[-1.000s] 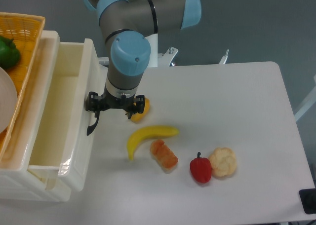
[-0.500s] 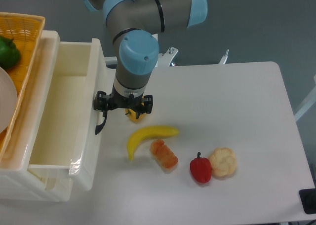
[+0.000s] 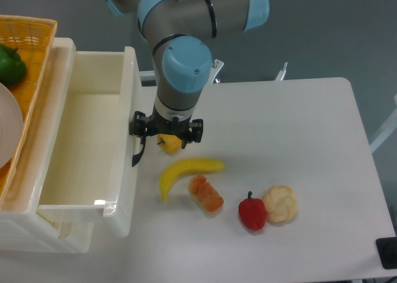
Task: Slide the top white drawer open
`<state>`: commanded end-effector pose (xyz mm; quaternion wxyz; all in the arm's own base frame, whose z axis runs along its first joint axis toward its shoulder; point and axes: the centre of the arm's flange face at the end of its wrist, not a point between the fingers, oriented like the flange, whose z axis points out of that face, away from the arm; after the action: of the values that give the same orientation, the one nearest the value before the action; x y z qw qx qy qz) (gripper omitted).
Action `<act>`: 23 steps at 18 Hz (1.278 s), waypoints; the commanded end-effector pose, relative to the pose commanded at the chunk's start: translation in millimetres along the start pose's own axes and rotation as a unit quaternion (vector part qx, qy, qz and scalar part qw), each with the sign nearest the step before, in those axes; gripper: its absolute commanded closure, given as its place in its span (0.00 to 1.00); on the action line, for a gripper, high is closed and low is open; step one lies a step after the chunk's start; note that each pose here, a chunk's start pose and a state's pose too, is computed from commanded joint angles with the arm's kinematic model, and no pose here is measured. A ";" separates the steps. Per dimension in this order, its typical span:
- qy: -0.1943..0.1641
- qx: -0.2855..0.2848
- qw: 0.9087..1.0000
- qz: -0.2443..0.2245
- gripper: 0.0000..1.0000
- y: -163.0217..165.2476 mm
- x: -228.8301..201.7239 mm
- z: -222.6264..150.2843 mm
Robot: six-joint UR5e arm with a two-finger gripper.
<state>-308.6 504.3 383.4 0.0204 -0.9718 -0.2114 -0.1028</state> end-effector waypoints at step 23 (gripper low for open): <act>0.044 0.013 0.998 -0.029 0.00 -1.9 -25.5 4.0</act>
<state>-331.3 495.9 374.2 0.0398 -0.9593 -0.2400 -0.1435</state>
